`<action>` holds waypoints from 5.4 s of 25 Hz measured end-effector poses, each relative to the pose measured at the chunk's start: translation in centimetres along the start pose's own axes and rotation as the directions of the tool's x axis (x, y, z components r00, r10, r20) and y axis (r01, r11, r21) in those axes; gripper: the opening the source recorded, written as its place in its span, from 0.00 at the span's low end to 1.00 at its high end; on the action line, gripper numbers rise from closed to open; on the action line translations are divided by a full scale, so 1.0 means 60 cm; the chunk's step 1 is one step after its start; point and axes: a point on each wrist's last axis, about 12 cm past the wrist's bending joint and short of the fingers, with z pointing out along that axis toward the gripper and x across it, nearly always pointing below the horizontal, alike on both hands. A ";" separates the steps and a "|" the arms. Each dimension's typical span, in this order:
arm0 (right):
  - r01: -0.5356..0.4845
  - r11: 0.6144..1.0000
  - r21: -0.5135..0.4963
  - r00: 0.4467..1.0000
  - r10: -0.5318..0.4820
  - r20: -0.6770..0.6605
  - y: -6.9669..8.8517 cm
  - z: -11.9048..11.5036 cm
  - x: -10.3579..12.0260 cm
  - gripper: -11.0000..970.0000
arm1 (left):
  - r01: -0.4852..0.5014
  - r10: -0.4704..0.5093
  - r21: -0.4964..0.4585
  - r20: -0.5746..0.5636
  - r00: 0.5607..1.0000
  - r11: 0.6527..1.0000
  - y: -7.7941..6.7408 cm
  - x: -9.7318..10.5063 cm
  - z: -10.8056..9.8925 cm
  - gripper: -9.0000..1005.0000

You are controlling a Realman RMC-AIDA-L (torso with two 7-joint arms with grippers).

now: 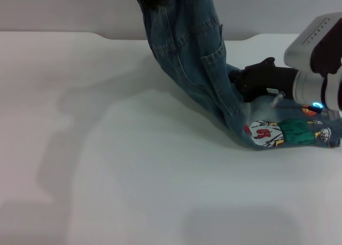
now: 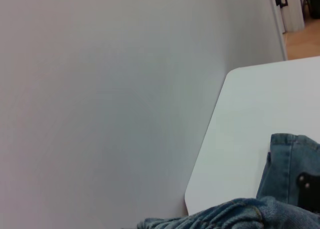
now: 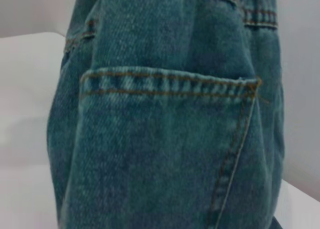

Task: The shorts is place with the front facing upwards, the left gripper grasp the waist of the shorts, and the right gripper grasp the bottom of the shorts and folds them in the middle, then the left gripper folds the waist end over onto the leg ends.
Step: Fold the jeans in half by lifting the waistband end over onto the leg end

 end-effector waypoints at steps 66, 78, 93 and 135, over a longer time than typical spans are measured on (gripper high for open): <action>0.062 0.987 -0.148 0.996 -0.051 0.076 0.066 0.036 -0.058 0.02 | -0.076 0.074 0.018 0.057 0.996 0.997 -0.031 -0.032 0.003 0.08; -0.023 0.998 -0.066 0.998 0.026 0.055 0.043 0.012 -0.014 0.02 | -0.075 0.075 0.017 0.045 0.996 0.997 -0.033 -0.025 0.007 0.08; -0.217 0.958 0.189 0.969 0.187 0.164 -0.065 -0.077 0.022 0.02 | -0.091 0.089 0.057 0.034 0.995 0.994 -0.061 -0.018 0.025 0.08; -0.423 0.793 0.438 0.852 0.184 0.490 -0.154 -0.259 0.051 0.02 | -0.080 0.074 0.063 0.081 0.994 0.995 -0.168 0.002 0.123 0.08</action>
